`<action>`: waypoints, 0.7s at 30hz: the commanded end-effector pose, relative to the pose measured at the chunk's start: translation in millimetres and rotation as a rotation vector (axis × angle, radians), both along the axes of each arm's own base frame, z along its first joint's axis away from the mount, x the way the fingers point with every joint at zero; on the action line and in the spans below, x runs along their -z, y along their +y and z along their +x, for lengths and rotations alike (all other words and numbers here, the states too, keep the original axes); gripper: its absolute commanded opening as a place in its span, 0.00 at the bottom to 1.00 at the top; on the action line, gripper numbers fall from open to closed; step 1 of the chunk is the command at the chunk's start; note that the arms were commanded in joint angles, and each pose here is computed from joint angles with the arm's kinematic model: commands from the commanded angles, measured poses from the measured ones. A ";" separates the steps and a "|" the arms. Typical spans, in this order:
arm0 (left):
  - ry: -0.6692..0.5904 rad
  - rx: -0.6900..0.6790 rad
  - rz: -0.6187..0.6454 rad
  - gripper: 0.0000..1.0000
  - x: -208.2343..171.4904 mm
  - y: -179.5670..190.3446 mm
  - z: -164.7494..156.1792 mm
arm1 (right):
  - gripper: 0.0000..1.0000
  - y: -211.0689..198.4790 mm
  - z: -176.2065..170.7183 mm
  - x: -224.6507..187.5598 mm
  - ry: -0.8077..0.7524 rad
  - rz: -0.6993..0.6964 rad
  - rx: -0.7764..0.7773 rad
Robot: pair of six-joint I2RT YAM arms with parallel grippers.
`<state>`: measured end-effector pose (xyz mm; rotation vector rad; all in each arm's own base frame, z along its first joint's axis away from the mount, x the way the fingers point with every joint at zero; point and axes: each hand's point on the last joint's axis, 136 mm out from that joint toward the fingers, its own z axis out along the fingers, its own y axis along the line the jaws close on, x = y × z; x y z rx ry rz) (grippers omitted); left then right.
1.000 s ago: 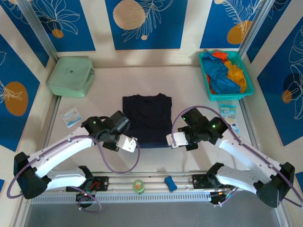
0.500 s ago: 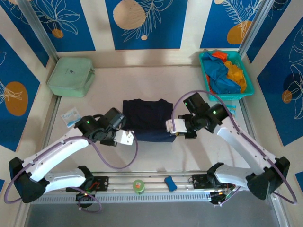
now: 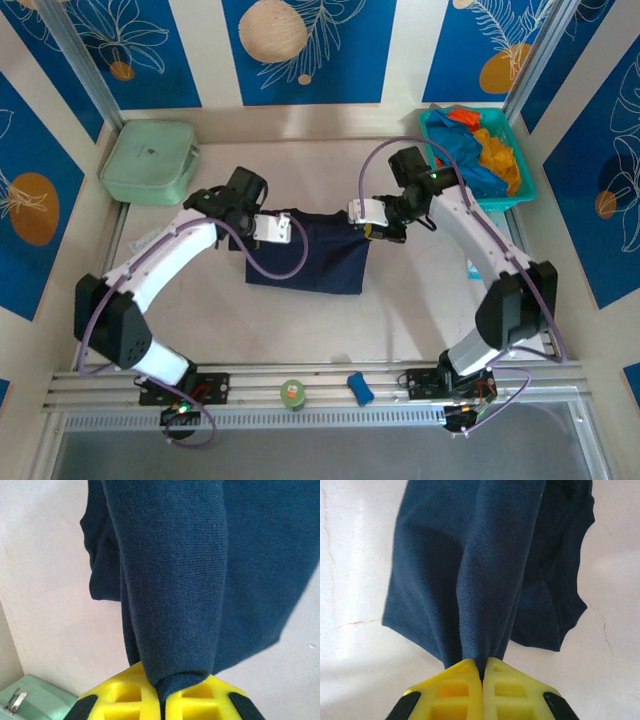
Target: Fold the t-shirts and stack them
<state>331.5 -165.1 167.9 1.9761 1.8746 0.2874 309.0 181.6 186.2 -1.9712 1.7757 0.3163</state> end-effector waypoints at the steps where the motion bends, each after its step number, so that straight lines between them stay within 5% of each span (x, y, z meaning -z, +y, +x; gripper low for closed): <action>1: -0.059 0.000 -0.065 0.00 -12.4 -7.5 34.1 | 0.00 4.2 19.1 1.0 0.014 0.039 -0.015; 21: -0.135 -0.180 -0.135 0.00 56.9 0.9 140.8 | 0.00 -2.9 135.7 91.3 -0.011 0.019 0.304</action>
